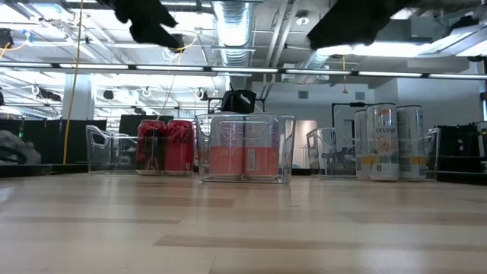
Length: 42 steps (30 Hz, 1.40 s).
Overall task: Sort soda cans
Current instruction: Return to Home Position
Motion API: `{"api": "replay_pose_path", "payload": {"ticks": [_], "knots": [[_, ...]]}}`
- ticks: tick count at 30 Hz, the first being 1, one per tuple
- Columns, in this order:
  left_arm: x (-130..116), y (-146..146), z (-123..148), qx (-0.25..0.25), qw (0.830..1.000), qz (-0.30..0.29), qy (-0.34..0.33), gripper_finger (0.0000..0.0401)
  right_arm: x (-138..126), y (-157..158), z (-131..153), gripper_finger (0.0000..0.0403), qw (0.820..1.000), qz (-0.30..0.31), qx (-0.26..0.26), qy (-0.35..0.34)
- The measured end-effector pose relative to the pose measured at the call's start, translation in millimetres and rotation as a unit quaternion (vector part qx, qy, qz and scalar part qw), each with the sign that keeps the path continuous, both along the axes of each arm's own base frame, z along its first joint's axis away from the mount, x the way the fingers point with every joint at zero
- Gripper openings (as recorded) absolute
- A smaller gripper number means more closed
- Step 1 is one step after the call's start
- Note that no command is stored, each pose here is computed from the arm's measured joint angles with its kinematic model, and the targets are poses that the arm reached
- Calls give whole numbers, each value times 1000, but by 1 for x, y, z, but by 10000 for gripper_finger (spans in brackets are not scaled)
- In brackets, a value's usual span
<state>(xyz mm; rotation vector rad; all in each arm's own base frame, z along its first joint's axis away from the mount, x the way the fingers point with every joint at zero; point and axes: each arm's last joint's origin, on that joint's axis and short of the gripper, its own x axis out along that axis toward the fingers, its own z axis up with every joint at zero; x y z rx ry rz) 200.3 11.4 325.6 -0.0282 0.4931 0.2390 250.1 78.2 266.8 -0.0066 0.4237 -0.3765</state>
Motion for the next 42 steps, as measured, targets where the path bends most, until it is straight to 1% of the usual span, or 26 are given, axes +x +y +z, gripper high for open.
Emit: {"api": "replay_pose_path", "payload": {"ticks": [2, 4, 5, 7, 8, 9, 11, 14, 15, 17, 19, 20, 22, 24, 29, 32, 34, 36, 40, 42], "knots": [[7, 2, -4, 11, 1000, 7, -3, 359, -10, 3, 7, 135, 1000, -4, -11, -6], [16, 4, -11, 28, 999, 19, 2, 359, -19, 2, 15, 88, 1000, -14, -18, -16], [22, 5, -14, 27, 999, 31, -4, 359, -24, 1, 17, 64, 999, -20, -26, -14], [33, 8, -20, 3, 998, 57, -11, 359, -33, -2, 19, 20, 999, -33, -43, -2], [39, 8, -24, -8, 998, 64, -11, 359, -37, -4, 18, 12, 997, -41, -57, 15], [45, 8, -28, -11, 998, 64, -12, 359, -42, -7, 15, 13, 996, -53, -66, 34], [56, 7, -34, -4, 999, 51, -10, 359, -50, -12, 9, 22, 993, -89, -59, 56], [73, 5, -44, 9, 999, 37, -16, 359, -57, -18, 3, 26, 987, -157, 0, 45], [78, 5, -48, 13, 999, 34, -13, 359, -58, -19, 2, 24, 985, -165, 8, 42], [91, 6, -57, 29, 999, 36, -19, 359, -57, -13, -1, 17, 986, -157, 1, 48], [102, 12, -67, 51, 997, 54, -17, 359, -54, -6, -4, 8, 988, -142, -19, 51], [106, 14, -70, 52, 996, 65, -23, 359, -52, -3, -5, 5, 989, -138, -30, 47], [112, 18, -77, 26, 995, 88, -33, 359, -49, 3, -6, 5, 989, -135, -49, 39], [116, 18, -78, 10, 995, 85, -47, 359, -48, 6, -8, 5, 988, -134, -61, 39], [115, 4, -67, 3, 997, 24, -78, 359, -51, 9, -8, 5, 988, -128, -70, 38], [108, -3, -56, -19, 995, 19, -94, 359, -57, 9, 0, 5, 990, -115, -77, 32], [103, -7, -52, -9, 996, 24, -90, 352, -61, 9, 6, 5, 991, -106, -75, 19], [96, -13, -46, 10, 996, 20, -83, 336, -65, 10, 13, 4, 993, -95, -70, 3], [79, -34, -34, 9, 996, -14, -91, 287, -71, 15, 27, 4, 996, -66, -57, -35], [70, -47, -31, 10, 994, -40, -97, 258, -71, 21, 29, 4, 996, -41, -51, -60]]}}
